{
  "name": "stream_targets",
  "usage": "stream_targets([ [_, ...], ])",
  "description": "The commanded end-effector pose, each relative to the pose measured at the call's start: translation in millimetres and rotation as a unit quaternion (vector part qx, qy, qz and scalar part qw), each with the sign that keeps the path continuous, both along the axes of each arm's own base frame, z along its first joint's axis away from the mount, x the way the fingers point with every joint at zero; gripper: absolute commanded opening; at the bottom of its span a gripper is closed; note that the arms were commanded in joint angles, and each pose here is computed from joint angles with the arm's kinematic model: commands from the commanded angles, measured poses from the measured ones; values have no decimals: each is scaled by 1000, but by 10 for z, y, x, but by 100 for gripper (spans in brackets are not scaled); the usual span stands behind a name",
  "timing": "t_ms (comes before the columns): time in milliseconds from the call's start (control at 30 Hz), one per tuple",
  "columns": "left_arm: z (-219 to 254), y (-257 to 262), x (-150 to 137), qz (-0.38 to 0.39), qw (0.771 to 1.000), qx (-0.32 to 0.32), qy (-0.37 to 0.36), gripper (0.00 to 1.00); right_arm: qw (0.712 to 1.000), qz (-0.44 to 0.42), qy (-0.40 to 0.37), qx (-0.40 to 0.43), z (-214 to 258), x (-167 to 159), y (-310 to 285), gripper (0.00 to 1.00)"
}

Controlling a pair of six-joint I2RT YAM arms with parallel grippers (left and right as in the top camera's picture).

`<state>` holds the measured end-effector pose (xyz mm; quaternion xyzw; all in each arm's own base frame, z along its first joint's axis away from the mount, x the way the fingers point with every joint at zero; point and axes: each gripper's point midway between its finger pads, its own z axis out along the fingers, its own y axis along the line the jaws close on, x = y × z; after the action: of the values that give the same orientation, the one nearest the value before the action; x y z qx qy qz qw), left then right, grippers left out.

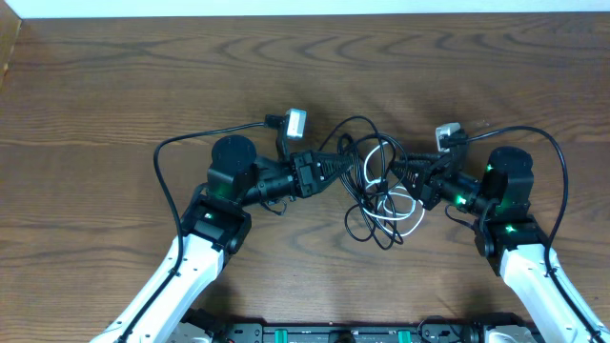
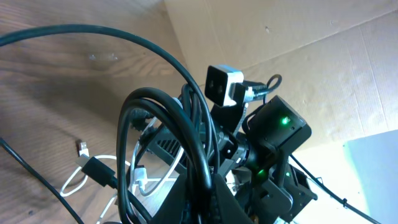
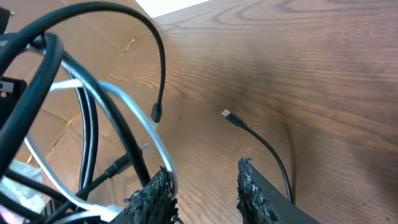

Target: Untangle cables

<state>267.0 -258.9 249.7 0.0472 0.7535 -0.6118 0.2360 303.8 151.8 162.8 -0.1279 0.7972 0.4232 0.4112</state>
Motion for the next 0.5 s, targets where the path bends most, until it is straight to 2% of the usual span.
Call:
stream_targets([
  [0, 114, -60, -68, -16, 1000, -9, -14, 8, 1000, -5, 16, 18, 46, 8, 29, 33],
  [167, 160, -107, -101, -23, 999, -14, -25, 8, 998, -18, 44, 43, 71, 21, 30, 26],
  [200, 161, -107, -100, -23, 999, -15, -25, 8, 997, -22, 51, 49, 76, 23, 30, 21],
  [267, 159, -108, -97, -23, 999, -15, -25, 8, 997, -24, 58, 54, 76, 23, 30, 4],
  [300, 156, -109, -96, -23, 999, -14, -25, 8, 997, -24, 58, 54, 76, 23, 29, 1],
  [467, 156, -109, -98, -23, 999, -14, -25, 8, 996, -58, 53, 37, 26, 111, -56, 1],
])
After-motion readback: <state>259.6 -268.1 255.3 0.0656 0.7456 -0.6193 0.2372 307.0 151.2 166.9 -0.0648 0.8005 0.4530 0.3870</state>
